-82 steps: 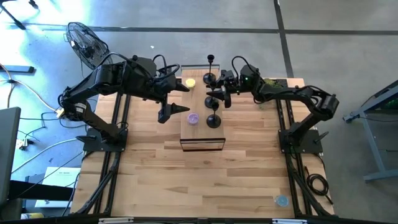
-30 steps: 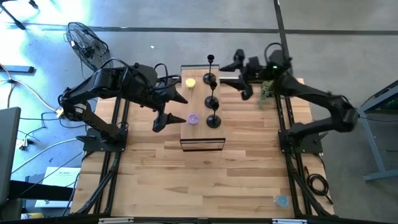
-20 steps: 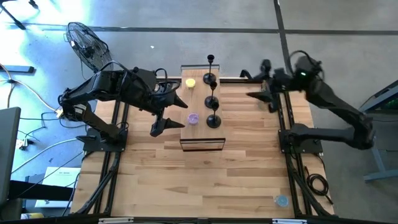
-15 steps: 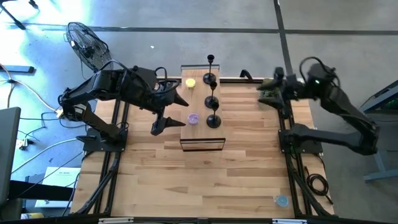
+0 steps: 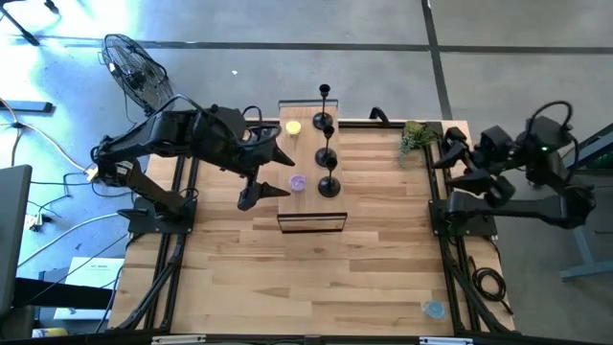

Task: Pick & Place candle stick holders
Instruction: Put the blue scented candle on the shelf aligned with the scented candle on the shelf

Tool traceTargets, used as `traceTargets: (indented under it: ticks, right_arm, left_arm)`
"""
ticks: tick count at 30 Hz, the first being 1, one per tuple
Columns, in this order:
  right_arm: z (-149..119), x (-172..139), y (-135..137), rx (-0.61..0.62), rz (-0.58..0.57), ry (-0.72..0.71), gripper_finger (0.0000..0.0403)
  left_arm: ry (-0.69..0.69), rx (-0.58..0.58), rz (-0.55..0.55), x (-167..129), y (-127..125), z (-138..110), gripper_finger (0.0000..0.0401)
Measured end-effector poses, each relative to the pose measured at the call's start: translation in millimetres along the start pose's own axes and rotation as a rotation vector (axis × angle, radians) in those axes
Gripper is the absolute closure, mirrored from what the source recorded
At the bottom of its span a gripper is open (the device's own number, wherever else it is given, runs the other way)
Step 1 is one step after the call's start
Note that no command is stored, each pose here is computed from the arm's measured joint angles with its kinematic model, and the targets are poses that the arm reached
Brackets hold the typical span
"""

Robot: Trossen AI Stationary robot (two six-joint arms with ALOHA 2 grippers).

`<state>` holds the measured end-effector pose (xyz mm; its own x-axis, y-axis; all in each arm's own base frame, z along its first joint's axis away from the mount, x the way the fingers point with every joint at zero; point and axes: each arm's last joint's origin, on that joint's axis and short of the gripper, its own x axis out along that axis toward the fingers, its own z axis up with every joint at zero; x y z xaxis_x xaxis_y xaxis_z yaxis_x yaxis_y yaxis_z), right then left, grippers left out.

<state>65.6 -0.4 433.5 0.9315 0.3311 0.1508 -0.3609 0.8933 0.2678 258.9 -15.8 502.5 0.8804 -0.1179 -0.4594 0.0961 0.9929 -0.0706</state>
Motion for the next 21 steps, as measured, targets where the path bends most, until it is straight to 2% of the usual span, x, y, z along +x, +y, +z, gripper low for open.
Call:
traceTargets:
  ticks: [4,7,10,14,17,21]
  right_arm:
    - [4.8,5.3,6.0,0.050,0.111,-0.028,0.0195]
    - [7.5,13.2,9.4,0.047,0.195,-0.043,0.0195]
    - [11.2,24.6,13.1,0.022,0.275,-0.080,0.0195]
    - [8.3,48.4,17.3,0.034,0.346,-0.080,0.0195]
    - [-1.1,68.2,20.6,0.052,0.318,-0.049,0.0195]
    - [-18.5,93.9,25.5,0.091,0.191,0.008,0.0195]
  left_arm:
    - [0.021,-0.064,-0.052,7.6,-1.0,-4.0,0.0064]
    - [-0.024,-0.100,-0.146,8.2,-9.4,0.9,0.0064]
    - [-0.050,-0.053,-0.233,7.7,-21.6,3.3,0.0064]
    - [-0.049,-0.004,-0.265,4.9,-36.0,1.8,0.0064]
    - [-0.033,0.009,-0.276,4.3,-44.5,-0.6,0.0064]
    - [-0.022,0.027,-0.292,3.4,-55.1,-2.8,0.0064]
